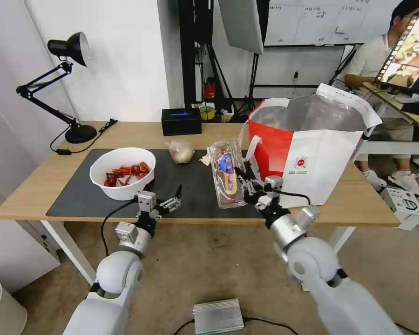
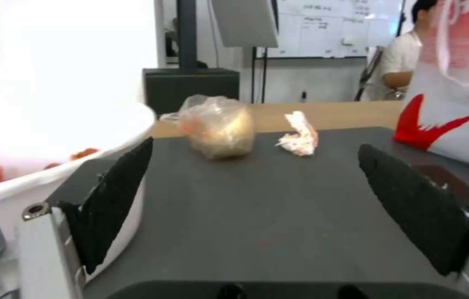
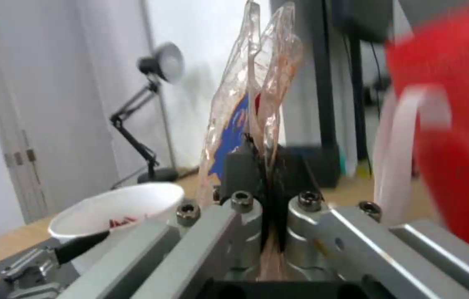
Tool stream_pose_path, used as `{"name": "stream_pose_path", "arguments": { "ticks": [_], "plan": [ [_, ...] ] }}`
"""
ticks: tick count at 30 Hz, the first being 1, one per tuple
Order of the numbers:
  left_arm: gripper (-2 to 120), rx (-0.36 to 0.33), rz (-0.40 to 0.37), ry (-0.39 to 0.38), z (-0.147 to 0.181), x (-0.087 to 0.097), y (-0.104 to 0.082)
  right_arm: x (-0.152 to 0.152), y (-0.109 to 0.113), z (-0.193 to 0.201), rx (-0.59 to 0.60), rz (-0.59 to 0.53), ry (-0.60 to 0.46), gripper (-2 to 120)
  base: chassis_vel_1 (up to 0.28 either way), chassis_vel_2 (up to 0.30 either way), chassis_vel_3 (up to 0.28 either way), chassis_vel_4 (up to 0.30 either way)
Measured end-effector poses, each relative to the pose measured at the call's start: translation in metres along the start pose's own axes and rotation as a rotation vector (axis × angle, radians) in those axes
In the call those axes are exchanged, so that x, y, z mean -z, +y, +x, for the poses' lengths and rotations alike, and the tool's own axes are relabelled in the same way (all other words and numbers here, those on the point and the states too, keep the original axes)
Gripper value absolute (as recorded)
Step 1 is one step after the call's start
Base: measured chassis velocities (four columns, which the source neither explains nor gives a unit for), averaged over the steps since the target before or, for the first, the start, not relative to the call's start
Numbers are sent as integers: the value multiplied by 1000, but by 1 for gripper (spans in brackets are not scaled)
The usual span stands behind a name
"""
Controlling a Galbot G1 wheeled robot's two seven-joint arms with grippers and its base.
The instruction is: Pick up the trash from the table and place it into the takeout bag.
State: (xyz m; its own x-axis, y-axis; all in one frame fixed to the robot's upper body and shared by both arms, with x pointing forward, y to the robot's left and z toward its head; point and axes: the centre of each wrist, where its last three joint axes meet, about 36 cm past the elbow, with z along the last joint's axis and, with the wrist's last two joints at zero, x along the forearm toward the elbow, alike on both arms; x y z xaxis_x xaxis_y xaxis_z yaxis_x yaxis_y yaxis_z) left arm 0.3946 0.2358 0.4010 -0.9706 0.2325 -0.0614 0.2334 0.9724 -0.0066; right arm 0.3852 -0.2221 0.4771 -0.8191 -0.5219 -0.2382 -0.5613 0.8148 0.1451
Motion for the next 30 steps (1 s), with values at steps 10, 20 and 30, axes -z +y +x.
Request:
{"name": "stream_pose_path", "arguments": {
  "ticks": [10, 20, 30],
  "plan": [
    [100, 38, -16, 27, 14, 1, 12, 64, -41, 11, 12, 184, -216, 0, 0, 0, 0, 0],
    [100, 55, -13, 43, 26, -1, 14, 110, -89, 6, -105, 245, -339, 0, 0, 0, 0, 0],
    [100, 63, 2, 52, 33, -4, 10, 136, -113, 4, -243, 158, -366, 0, 0, 0, 0, 0]
  ]
}}
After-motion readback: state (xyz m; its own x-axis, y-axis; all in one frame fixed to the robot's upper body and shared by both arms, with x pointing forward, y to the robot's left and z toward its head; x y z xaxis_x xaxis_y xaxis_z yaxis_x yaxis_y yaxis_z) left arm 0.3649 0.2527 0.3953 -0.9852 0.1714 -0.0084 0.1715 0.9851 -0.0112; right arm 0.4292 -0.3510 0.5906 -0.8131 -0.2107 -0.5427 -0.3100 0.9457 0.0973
